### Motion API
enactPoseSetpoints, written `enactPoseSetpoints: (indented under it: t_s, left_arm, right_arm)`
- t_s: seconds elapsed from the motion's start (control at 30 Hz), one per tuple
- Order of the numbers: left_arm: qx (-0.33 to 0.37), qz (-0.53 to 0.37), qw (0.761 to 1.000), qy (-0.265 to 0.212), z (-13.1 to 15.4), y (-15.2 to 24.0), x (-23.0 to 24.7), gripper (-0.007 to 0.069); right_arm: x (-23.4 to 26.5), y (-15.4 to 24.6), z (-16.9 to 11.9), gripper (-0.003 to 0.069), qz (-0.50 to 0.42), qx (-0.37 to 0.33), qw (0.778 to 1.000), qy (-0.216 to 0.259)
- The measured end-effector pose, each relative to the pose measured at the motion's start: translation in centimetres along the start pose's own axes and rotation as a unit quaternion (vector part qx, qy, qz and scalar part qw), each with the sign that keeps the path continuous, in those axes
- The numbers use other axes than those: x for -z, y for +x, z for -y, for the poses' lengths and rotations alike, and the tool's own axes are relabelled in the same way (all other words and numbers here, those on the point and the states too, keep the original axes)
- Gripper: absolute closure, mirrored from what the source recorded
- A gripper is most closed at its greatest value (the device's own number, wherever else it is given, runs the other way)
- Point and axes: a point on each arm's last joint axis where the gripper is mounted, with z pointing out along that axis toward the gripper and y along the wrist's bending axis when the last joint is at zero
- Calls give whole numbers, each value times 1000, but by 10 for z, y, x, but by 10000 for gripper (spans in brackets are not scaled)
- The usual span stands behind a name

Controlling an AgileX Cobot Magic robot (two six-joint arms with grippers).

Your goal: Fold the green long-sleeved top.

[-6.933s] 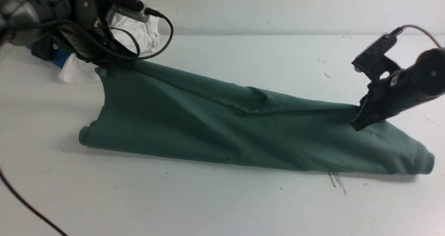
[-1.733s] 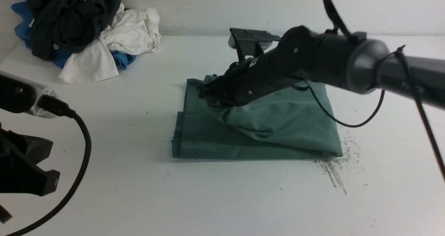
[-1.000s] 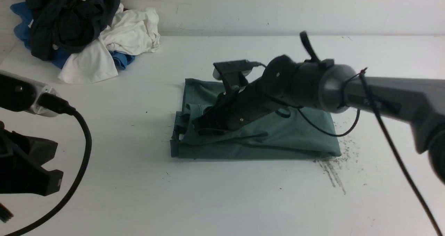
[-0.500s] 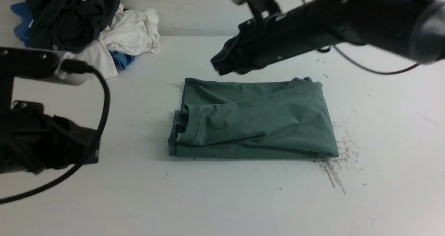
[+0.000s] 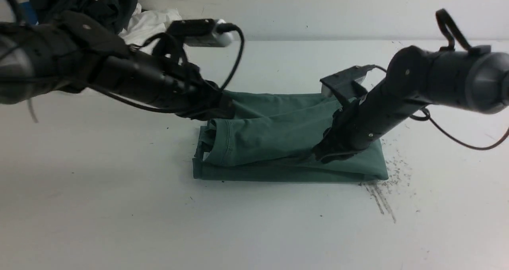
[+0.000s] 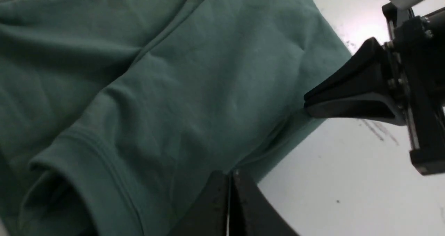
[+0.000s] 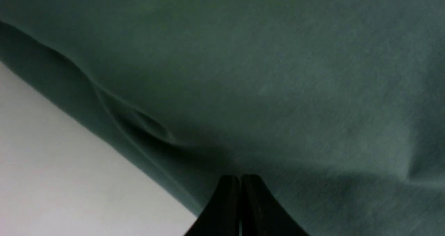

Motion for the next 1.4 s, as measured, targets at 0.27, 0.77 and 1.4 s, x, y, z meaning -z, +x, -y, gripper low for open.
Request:
enactPoseSetpoints:
  t_s: [0.27,0.77,1.4]
  left_arm:
    - [-10,-40,998,-45,-51,9,-73,633]
    - [-89,-10,993,-74,-35,-26,-10,633]
    - [-115,-47,981,-147,90,52,184,633]
  right_arm:
    - [-18,9,7,652,-32,17,999,19]
    - [15,8,5,652,-56,38,997,44]
    - [299,55,-47,652,167,0,967,193]
